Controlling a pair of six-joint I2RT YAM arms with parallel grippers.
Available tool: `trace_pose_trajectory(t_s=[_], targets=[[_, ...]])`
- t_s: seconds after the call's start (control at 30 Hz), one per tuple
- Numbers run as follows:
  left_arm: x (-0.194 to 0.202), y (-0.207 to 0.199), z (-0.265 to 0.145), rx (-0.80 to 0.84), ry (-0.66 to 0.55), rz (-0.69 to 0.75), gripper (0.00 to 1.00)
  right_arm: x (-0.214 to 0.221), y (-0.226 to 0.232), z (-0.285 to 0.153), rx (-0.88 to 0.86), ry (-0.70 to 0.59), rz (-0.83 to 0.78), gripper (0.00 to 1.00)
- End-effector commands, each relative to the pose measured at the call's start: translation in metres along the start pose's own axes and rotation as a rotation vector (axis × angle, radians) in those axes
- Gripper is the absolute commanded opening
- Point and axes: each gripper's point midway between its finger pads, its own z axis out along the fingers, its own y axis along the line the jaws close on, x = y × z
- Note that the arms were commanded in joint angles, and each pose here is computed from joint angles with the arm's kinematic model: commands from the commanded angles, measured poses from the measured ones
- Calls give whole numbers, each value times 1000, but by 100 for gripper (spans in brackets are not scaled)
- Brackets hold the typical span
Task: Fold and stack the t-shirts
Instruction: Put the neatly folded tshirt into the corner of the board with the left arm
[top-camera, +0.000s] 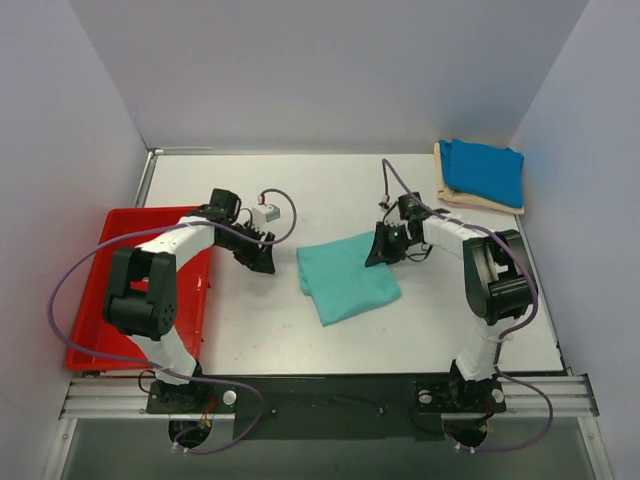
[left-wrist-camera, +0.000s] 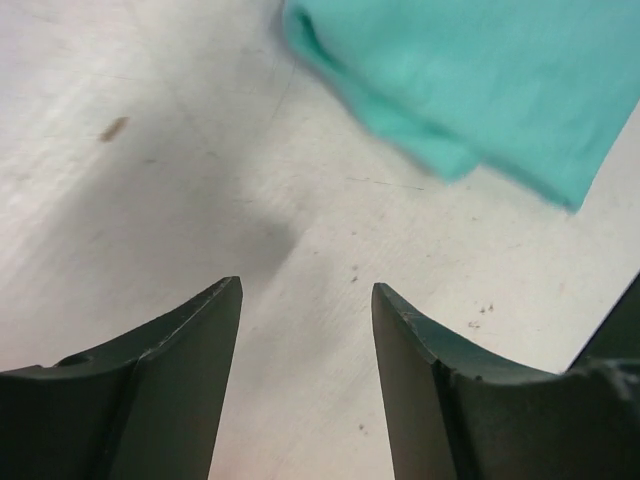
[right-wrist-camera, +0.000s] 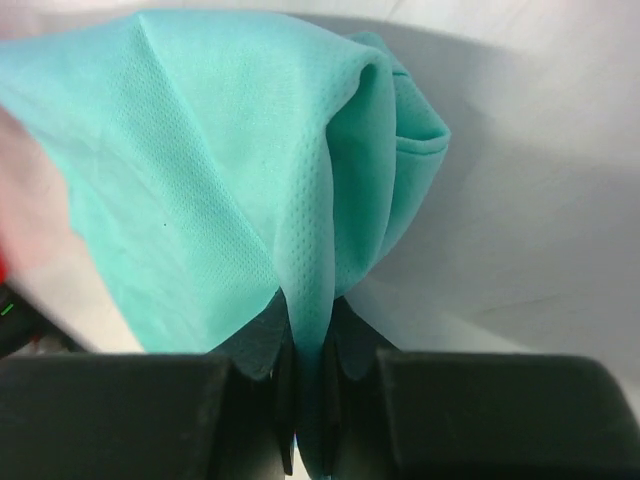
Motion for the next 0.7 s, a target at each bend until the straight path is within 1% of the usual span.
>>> trace_pose_trajectory(t_s=[0.0,0.03,0.07,0.1,0.13,0.17,0.2,0.23,0.27,0.3,0.33,0.37,0.4,0.5,0.53,0.67], targets=[[-39,23,-45,-185,-112,115,65,-39,-54,-33,338,12,-130,0],[-39,24,-49,-197,-119,120,65,-58,-57,-43,375,-19,-138,0],[-36,26,-50,-209,-116,125,65,-66,-62,-45,394,-23,-144,0],[-36,26,-53,-221,-118,133,65,-87,-62,-57,421,-67,-155,0],[-34,27,-54,-229,-115,139,65,-93,-68,-59,449,-60,-167,0],[-36,27,-56,-235,-124,149,66,-116,-69,-72,486,-104,-183,0],[-34,28,-56,-243,-122,147,66,-121,-75,-72,509,-92,-204,0],[-36,28,-57,-246,-129,152,66,-143,-77,-87,549,-131,-219,0],[-37,28,-57,-246,-131,152,66,-149,-83,-87,564,-131,-210,0],[-36,28,-57,-245,-131,150,66,-169,-84,-101,586,-165,-238,0],[-37,28,-57,-245,-130,149,66,-174,-91,-99,596,-159,-234,0],[-36,27,-56,-242,-126,148,66,-192,-90,-114,608,-201,-237,0],[-37,28,-57,-246,-129,149,66,-198,-95,-115,624,-197,-233,0],[-38,32,-59,-263,-128,149,66,-235,-97,-135,653,-267,-264,0],[-38,33,-58,-268,-125,147,66,-237,-98,-138,657,-266,-261,0],[-39,38,-59,-287,-120,145,66,-270,-98,-161,680,-355,-283,0]])
